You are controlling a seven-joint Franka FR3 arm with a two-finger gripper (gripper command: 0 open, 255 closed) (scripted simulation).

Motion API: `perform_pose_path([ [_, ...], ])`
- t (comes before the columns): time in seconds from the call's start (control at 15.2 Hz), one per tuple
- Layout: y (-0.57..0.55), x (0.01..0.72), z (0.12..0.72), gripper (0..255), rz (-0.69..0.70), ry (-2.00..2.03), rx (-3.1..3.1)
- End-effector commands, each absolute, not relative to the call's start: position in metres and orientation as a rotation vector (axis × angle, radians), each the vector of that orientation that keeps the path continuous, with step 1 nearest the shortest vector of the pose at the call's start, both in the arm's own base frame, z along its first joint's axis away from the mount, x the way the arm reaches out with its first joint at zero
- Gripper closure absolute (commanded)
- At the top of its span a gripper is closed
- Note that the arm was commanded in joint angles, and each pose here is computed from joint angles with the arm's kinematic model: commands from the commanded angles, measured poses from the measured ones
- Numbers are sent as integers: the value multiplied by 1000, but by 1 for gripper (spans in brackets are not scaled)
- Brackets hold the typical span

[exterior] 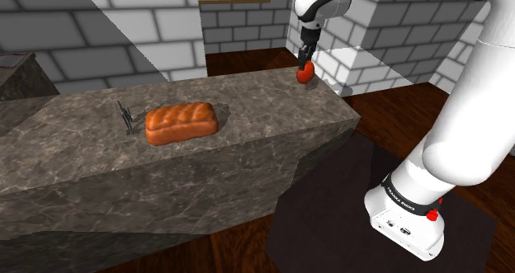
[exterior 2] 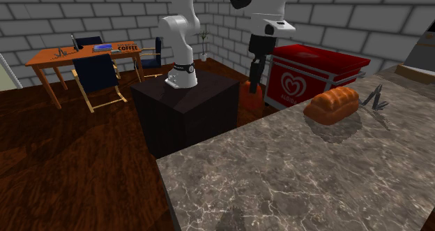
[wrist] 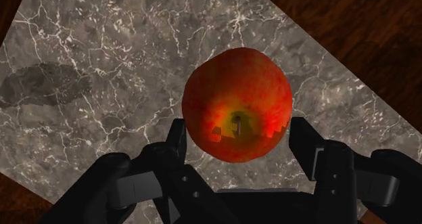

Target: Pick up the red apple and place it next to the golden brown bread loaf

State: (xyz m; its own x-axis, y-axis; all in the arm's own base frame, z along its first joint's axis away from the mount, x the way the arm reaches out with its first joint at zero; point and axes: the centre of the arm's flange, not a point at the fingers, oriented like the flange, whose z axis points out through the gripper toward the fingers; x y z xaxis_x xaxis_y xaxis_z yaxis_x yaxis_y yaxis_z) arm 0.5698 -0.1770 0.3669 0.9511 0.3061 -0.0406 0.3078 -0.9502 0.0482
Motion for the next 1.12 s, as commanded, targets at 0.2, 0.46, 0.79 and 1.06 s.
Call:
perform_pose_path([
  [0.2,-110,580,368,255,-50,478,3050],
  [0.46,-58,588,368,255,-50,478,3050],
  [0.79,7,597,368,255,-50,478,3050],
  [1.06,60,605,368,255,-50,478,3050],
])
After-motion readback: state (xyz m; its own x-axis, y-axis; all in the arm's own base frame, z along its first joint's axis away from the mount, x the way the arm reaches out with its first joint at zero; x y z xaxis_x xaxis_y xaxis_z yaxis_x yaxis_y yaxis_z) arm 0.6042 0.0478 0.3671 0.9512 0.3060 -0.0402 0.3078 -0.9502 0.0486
